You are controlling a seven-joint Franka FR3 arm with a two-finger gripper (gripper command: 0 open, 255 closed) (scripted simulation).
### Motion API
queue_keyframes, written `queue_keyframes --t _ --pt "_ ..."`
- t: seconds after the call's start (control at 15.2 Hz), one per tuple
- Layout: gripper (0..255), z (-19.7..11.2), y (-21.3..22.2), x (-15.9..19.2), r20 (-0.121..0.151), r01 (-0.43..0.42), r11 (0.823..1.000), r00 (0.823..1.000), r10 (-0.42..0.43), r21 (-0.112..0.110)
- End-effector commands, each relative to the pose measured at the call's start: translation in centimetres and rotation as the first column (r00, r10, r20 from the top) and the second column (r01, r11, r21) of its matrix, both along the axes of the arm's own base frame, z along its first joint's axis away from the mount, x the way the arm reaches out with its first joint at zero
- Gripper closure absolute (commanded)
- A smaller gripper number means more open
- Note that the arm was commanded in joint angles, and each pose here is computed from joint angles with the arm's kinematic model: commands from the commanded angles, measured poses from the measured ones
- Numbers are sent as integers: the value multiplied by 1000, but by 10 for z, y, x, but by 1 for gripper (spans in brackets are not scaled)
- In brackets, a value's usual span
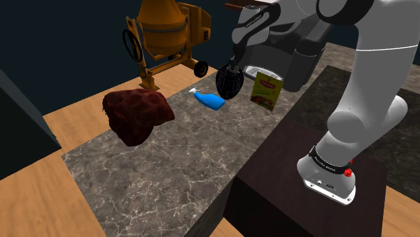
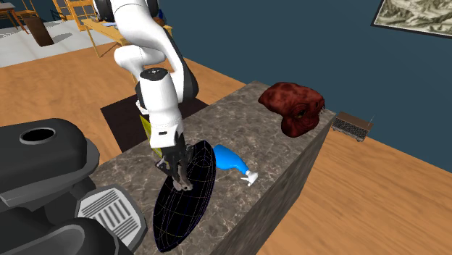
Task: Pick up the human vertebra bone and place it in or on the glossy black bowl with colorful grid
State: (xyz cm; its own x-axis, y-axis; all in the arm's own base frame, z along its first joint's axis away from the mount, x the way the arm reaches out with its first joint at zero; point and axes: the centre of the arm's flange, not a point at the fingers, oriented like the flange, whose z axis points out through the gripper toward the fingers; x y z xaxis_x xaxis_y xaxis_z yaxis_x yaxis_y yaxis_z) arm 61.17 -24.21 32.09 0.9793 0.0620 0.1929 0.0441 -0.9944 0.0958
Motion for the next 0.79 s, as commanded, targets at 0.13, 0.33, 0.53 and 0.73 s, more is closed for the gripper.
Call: queue_keyframes --t 0.13,0.33,0.53,0.73 --pt "255 -2 0 0 1 0 1000 1000 0 0" --pt "255 -2 0 0 1 0 1000 1000 0 0" --pt "0 -2 0 0 1 0 1000 1000 0 0" --pt "0 -2 0 0 1 0 1000 1000 0 0"
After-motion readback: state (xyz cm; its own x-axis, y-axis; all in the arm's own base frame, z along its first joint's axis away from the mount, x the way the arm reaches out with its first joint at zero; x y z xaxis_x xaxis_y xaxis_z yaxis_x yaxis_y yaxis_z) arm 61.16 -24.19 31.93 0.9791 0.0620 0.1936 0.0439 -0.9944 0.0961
